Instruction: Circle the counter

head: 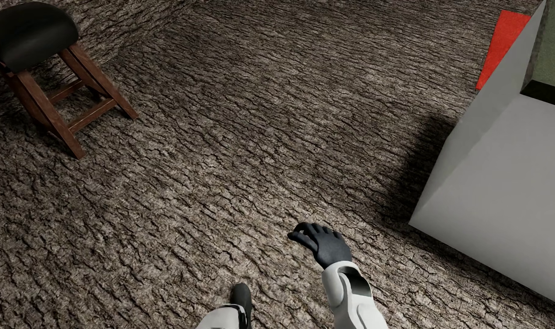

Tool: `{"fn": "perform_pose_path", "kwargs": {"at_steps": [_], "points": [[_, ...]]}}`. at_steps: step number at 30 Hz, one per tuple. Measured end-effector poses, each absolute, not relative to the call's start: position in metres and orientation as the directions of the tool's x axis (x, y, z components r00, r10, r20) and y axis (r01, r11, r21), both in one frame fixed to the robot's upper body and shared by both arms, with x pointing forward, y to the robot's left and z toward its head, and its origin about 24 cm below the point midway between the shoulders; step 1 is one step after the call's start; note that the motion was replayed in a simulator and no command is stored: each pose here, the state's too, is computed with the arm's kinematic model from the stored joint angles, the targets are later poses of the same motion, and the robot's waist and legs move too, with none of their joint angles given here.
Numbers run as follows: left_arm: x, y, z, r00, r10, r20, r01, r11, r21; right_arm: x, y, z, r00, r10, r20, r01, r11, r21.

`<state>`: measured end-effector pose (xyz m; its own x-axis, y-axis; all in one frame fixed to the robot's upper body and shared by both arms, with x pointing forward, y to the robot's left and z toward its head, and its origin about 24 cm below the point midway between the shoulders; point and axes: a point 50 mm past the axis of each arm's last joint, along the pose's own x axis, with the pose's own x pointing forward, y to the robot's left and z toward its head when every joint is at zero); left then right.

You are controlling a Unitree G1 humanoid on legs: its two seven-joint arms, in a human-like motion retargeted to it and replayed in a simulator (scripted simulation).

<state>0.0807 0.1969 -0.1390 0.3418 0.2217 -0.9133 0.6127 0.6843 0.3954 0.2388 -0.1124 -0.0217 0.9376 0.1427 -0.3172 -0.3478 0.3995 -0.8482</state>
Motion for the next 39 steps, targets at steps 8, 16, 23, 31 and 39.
{"fn": "perform_pose_path", "kwargs": {"at_steps": [8, 16, 23, 31, 39], "points": [[0.066, 0.214, -0.147, 0.252, 0.287, -0.924, 0.582, 0.718, 0.382, 0.087, -0.211, -0.156, 0.180, -0.250, -0.951, -0.981, -0.112, -0.156], [0.147, 0.211, -0.130, 0.431, 0.266, -0.862, 0.645, 0.578, 0.500, -0.010, -0.209, -0.150, 0.080, -0.442, -0.893, -0.549, 0.728, -0.410], [0.167, 0.187, -0.116, 0.578, 0.135, -0.805, 0.618, 0.572, 0.539, 0.036, -0.195, -0.142, 0.286, -0.439, -0.852, -0.628, 0.585, -0.513], [0.067, 0.204, -0.141, 0.277, 0.215, -0.937, 0.650, 0.676, 0.347, 0.206, -0.171, -0.111, 0.612, -0.193, -0.767, -0.790, -0.196, -0.582], [0.065, 0.207, -0.142, 0.282, 0.227, -0.932, 0.649, 0.671, 0.359, 0.270, -0.159, -0.035, 0.922, -0.121, -0.368, -0.288, 0.424, -0.859]]}}
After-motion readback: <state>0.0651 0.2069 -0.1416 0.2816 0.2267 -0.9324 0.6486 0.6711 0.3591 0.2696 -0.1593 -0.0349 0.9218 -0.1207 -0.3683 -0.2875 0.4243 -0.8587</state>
